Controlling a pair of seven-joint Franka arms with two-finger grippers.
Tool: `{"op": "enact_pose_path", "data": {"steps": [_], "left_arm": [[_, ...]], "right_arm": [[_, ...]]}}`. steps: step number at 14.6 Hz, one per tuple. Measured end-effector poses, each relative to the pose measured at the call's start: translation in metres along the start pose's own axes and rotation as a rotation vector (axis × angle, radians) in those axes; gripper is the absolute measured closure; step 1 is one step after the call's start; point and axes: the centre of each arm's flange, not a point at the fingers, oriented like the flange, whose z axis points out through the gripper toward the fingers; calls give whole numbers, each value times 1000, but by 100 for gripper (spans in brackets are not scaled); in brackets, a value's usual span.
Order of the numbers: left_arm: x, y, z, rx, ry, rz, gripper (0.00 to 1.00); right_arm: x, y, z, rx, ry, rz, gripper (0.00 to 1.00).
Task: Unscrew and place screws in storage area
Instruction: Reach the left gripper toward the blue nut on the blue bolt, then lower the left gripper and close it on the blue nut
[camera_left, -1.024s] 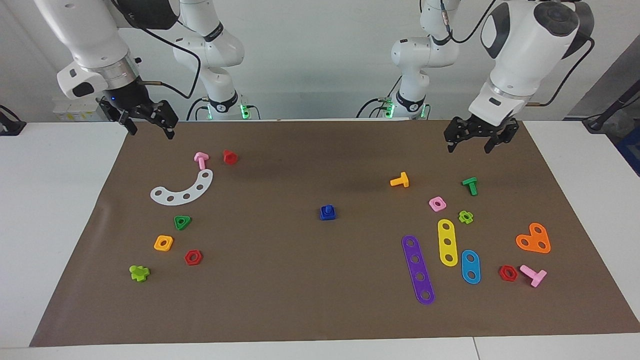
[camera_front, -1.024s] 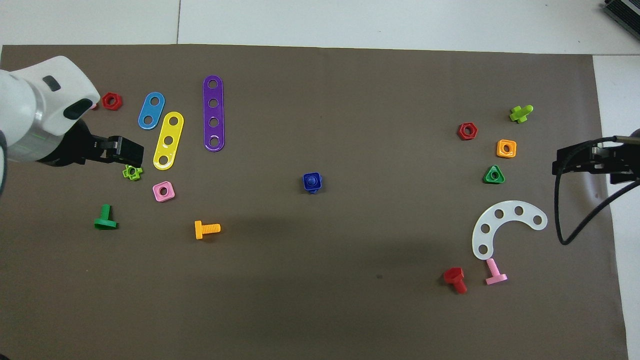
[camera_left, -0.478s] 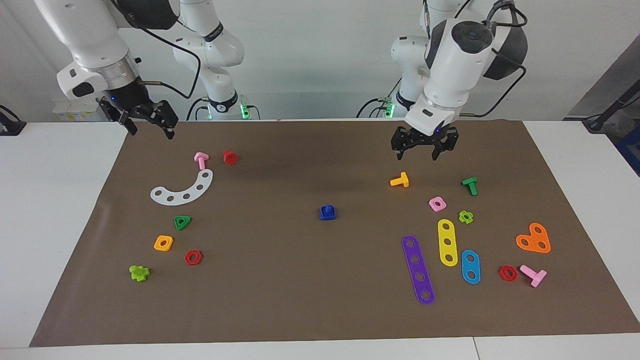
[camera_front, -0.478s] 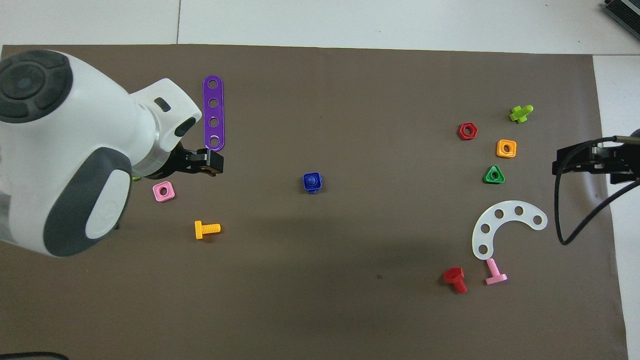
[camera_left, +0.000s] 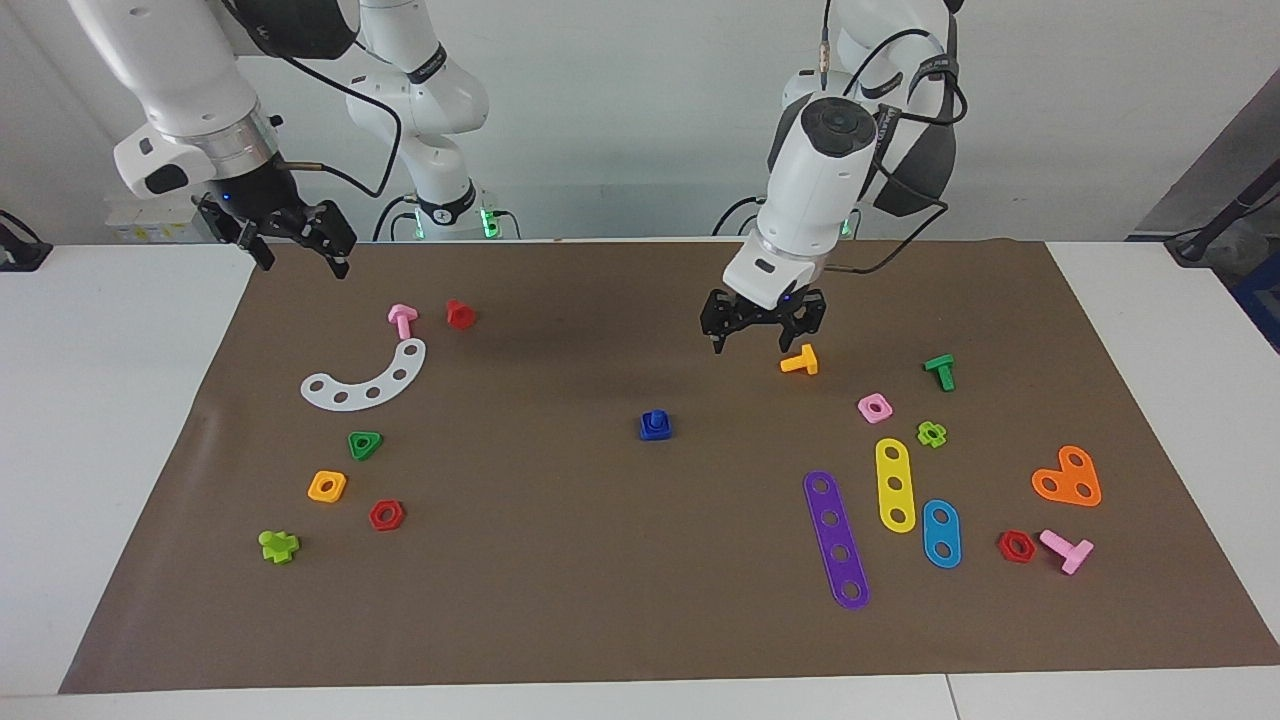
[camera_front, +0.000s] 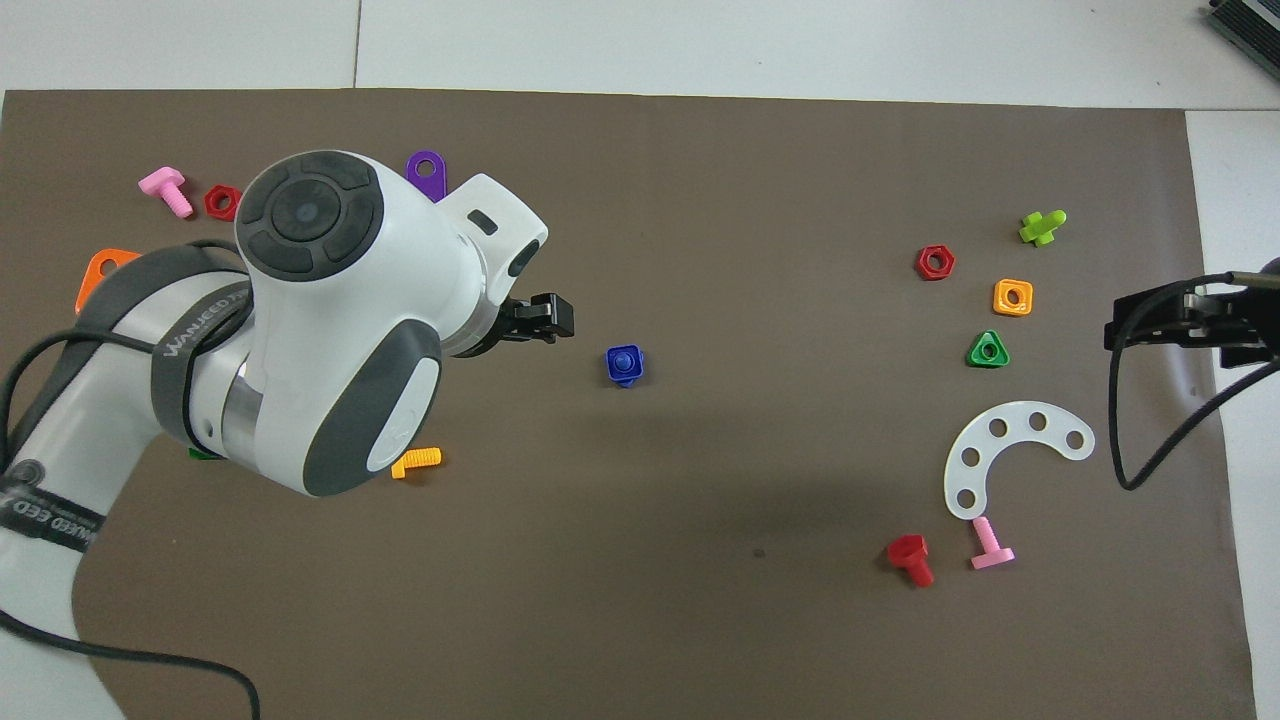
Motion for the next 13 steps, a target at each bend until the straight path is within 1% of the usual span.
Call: {"op": "enact_pose_path", "data": {"steps": [2,7,10,13], "left_arm": [[-3,18,18,-2,-9,-11,2],[-5,67,79,4,-40,-40,4],[0,88,112,-5,-22,-57,4],[8,88,130,-11,-9,-64,7]], "right_arm": [[0,0,0,0,0,0,0],[0,0,0,0,0,0,0],[0,0,0,0,0,0,0],[0,0,0,0,0,0,0]]}}
